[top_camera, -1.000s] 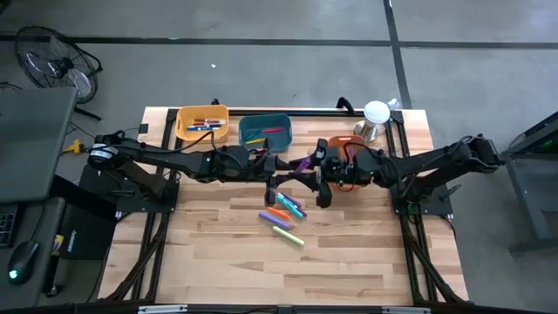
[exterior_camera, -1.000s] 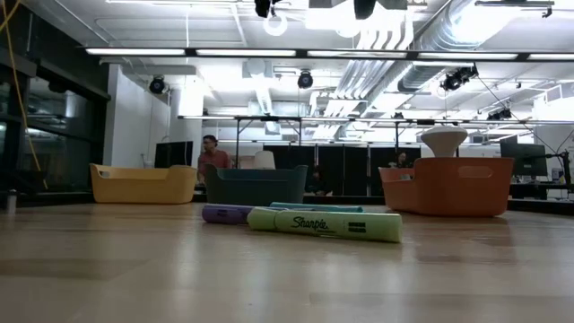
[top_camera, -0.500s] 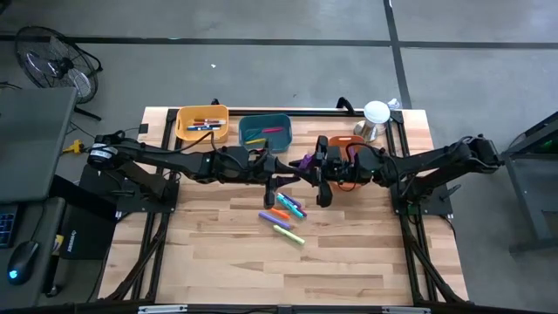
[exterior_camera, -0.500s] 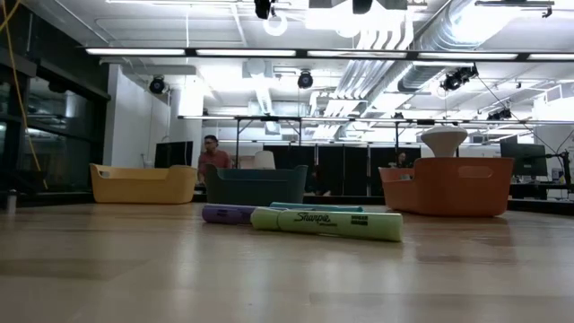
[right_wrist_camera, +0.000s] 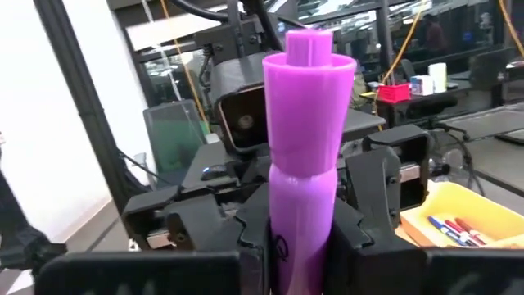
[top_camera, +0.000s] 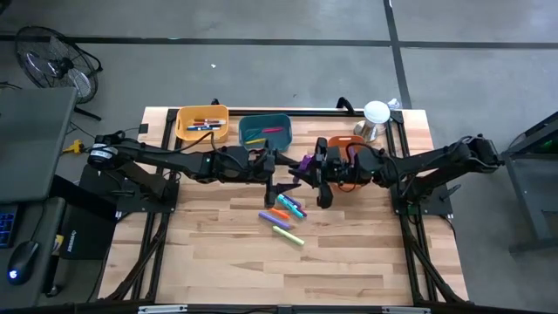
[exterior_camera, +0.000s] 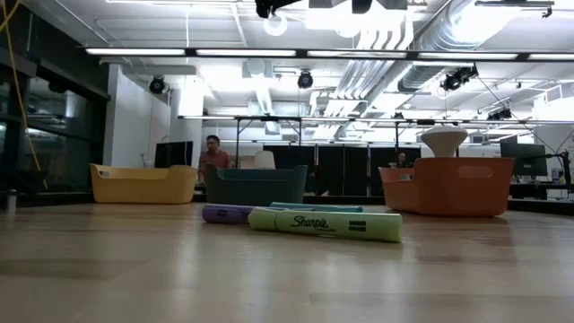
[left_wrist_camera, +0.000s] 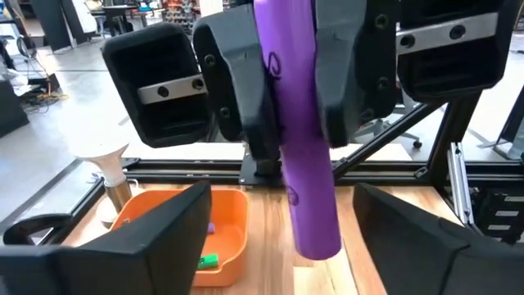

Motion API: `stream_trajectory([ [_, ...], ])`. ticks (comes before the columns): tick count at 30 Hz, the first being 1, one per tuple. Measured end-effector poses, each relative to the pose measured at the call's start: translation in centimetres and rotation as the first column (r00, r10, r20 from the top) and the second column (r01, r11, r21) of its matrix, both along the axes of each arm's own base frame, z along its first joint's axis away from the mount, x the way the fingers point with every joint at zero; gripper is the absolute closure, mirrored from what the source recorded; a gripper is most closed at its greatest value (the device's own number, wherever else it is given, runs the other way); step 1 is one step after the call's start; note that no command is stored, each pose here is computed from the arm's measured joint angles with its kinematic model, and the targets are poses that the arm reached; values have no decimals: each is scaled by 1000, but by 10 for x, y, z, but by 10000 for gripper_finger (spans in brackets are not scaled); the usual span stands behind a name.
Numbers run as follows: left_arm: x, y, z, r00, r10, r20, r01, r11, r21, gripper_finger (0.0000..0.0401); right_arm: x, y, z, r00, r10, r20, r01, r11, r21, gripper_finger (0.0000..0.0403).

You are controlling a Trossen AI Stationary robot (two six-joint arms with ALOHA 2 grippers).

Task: Pick & Place Markers
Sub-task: Put the dark purple highlighter pen into the orange bin

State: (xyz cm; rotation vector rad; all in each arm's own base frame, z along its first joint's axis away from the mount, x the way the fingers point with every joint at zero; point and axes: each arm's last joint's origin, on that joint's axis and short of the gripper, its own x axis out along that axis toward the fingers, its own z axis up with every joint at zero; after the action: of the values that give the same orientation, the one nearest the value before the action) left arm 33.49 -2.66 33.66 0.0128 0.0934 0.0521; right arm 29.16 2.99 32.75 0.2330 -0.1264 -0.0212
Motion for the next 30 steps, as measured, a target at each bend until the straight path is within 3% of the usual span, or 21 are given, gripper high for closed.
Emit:
stream_trajectory([
  [13, -20, 3, 8, 996, 52, -76, -52, 999, 6, 88, -1, -19, -13, 984, -84, -155, 91, 995, 38, 353],
  [21, -44, 8, 18, 982, 126, -141, -123, 992, 30, 88, -22, -39, -10, 951, -148, -271, 177, 980, 89, 353],
  [30, -58, 14, 20, 966, 161, -203, -158, 987, 31, 131, -55, -64, -11, 873, -237, -426, 340, 922, 183, 353],
])
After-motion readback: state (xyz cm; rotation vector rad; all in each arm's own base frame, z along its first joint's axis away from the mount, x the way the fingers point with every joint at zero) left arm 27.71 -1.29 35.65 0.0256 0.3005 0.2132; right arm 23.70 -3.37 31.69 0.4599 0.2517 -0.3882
